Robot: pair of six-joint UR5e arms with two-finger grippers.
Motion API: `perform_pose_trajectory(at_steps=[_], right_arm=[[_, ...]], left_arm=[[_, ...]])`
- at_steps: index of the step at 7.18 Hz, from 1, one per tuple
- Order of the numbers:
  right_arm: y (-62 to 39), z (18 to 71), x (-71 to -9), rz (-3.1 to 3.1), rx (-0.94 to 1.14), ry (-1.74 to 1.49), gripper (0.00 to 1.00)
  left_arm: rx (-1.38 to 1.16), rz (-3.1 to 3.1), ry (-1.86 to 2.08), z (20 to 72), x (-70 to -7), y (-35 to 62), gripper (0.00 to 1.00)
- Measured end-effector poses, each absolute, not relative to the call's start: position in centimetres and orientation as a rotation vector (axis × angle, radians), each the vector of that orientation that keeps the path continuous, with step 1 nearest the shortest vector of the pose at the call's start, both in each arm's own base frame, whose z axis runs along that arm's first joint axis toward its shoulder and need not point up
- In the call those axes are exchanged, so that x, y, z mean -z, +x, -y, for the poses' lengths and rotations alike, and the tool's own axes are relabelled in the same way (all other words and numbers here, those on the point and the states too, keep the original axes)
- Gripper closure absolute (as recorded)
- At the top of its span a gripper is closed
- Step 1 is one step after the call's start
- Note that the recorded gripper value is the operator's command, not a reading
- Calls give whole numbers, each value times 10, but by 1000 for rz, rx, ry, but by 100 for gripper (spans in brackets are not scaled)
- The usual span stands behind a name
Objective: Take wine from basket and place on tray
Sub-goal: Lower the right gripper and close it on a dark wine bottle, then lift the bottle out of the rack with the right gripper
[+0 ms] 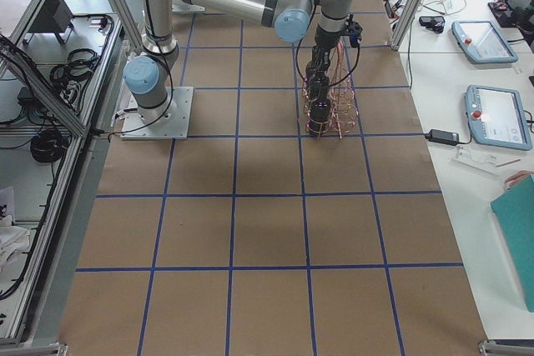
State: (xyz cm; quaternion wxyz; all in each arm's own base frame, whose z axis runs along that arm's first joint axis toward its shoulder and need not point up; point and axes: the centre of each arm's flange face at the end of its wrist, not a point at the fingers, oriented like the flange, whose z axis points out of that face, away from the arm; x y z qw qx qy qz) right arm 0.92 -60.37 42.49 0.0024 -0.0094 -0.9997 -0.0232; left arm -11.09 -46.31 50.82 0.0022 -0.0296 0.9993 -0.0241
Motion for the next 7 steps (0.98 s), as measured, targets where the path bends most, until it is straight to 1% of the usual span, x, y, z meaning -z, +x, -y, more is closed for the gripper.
perform_pose_trajectory(at_steps=[2,4,5,6,7], right_arm=[[22,567,-502,3135,79,-38,97],[37,498,-575,3121,79,-57,97],[51,464,-598,3121,86,-75,97],[72,441,-610,3125,92,-103,97],[106,430,-609,3128,107,-144,98]], left_arm=[[74,-3135,-93,463,-508,-111,0],[69,-3135,-93,463,-508,-111,0],[69,-3135,-93,463,-508,-111,0],[68,-3134,-93,463,-508,-111,0],[68,-3134,-94,463,-508,-110,0]])
